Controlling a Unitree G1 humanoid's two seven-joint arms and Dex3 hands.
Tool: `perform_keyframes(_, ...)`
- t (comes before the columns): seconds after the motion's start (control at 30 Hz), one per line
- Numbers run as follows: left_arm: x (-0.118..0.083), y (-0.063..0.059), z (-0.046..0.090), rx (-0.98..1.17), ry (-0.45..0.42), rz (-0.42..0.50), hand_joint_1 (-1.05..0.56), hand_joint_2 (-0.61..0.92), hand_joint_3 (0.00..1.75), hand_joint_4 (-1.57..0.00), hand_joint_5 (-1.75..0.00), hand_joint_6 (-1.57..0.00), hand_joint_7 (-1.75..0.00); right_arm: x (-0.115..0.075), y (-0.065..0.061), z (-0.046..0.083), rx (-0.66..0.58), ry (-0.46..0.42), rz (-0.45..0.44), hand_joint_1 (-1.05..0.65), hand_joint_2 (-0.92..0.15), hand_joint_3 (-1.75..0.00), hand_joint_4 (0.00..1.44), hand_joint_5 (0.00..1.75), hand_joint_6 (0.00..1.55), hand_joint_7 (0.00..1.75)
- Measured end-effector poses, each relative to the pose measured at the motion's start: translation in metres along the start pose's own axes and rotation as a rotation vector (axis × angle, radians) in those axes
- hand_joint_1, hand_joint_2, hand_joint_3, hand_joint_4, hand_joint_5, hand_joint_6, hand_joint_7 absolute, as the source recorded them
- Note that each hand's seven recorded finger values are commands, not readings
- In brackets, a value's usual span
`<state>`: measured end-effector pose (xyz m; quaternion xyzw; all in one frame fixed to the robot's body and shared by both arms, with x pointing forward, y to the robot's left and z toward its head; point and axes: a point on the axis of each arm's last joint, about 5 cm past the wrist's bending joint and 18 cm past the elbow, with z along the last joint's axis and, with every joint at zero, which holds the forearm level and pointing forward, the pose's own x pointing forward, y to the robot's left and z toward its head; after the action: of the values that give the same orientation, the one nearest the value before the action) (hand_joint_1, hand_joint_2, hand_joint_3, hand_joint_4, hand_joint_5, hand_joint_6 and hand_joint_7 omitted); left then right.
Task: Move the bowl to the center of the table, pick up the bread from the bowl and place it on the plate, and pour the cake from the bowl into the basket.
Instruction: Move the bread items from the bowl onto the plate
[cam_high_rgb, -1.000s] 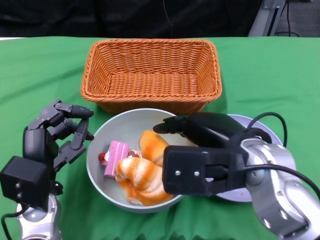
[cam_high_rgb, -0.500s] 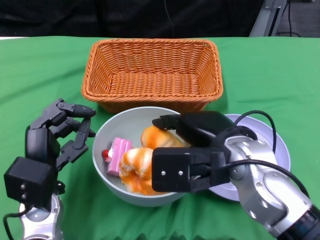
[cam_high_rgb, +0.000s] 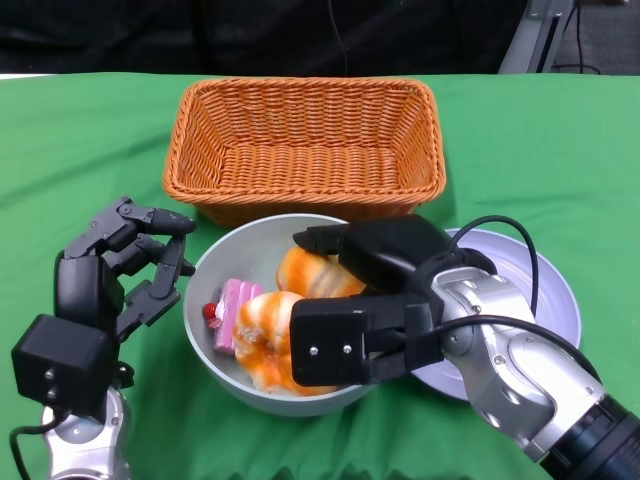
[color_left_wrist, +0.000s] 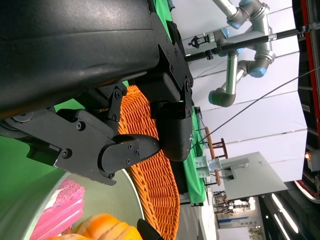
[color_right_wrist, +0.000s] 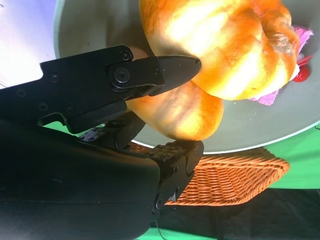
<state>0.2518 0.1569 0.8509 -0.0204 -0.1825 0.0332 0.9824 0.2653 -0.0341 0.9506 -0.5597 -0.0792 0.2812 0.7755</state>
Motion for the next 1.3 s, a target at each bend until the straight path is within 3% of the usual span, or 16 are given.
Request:
perform_keyframes(0.3,0.0,-0.001,0.0,0.001,-0.002,-0.009,-0.17,0.74,0.72,-0.8,-1.51,-0.85,-1.17,0.003,0.005,0.003,0.021,-0.029,-0.022,-0.47,-0.9,-0.01,0.89,0.16,0.67,0.06)
perform_keyframes(0.37,0.0,-0.001,0.0,0.002,-0.007,-0.009,-0.17,0.75,0.73,-0.8,-1.51,-0.84,-1.17,0.004,0.007,0.003,0.023,-0.038,-0.037,-0.42,-0.88,0.0,0.86,0.41,0.68,0.06)
perform_keyframes(0.4,0.0,-0.001,0.0,0.001,-0.009,-0.01,-0.17,0.74,0.73,-0.79,-1.51,-0.84,-1.18,0.004,0.008,0.002,0.031,-0.046,-0.043,-0.36,-0.87,0.0,0.83,0.7,0.68,0.05)
perform_keyframes(0.43,0.0,-0.001,0.0,0.001,-0.01,-0.011,-0.17,0.74,0.73,-0.79,-1.51,-0.84,-1.18,0.005,0.009,0.002,0.038,-0.054,-0.047,-0.34,-0.86,0.0,0.82,0.86,0.69,0.05)
perform_keyframes(0.5,0.0,-0.001,0.0,0.002,-0.011,-0.013,-0.17,0.74,0.73,-0.79,-1.51,-0.84,-1.18,0.006,0.011,0.0,0.044,-0.07,-0.05,-0.3,-0.85,0.0,0.8,1.04,0.7,0.05)
perform_keyframes(0.7,0.0,-0.001,0.001,0.002,-0.012,-0.017,-0.16,0.75,0.72,-0.8,-1.5,-0.83,-1.18,0.007,0.016,-0.002,0.038,-0.088,-0.068,-0.23,-0.85,0.0,0.75,1.21,0.74,0.07)
perform_keyframes(0.8,0.0,-0.001,0.001,0.001,-0.017,-0.017,-0.15,0.75,0.73,-0.81,-1.5,-0.84,-1.17,0.009,0.019,-0.003,0.035,-0.092,-0.081,-0.17,-0.89,-0.01,0.55,1.32,0.75,0.11)
perform_keyframes(0.93,0.0,-0.001,0.001,0.001,-0.021,-0.018,-0.16,0.74,0.74,-0.81,-1.51,-0.84,-1.17,0.01,0.022,-0.001,0.044,-0.093,-0.097,-0.14,-0.9,0.0,0.4,1.37,0.74,0.21)
perform_keyframes(1.03,0.0,-0.001,0.001,-0.001,-0.022,-0.015,-0.15,0.73,0.75,-0.81,-1.52,-0.84,-1.17,0.012,0.025,0.0,0.044,-0.088,-0.107,-0.15,-0.89,0.0,0.41,1.27,0.59,0.54)
perform_keyframes(1.1,0.0,-0.002,0.001,-0.001,-0.024,-0.015,-0.16,0.73,0.76,-0.81,-1.52,-0.84,-1.17,0.013,0.024,0.0,0.039,-0.089,-0.107,-0.16,-0.88,0.0,0.5,1.13,0.62,0.51)
perform_keyframes(1.17,0.0,-0.002,0.001,-0.001,-0.026,-0.017,-0.15,0.72,0.77,-0.81,-1.52,-0.84,-1.17,0.014,0.024,0.0,0.035,-0.096,-0.114,-0.16,-0.86,0.0,0.68,1.11,0.73,0.38)
perform_keyframes(1.3,0.0,-0.002,0.001,-0.001,-0.027,-0.017,-0.15,0.72,0.78,-0.81,-1.51,-0.84,-1.16,0.015,0.027,-0.003,0.04,-0.112,-0.13,-0.17,-0.84,0.0,0.81,1.0,0.91,0.2)
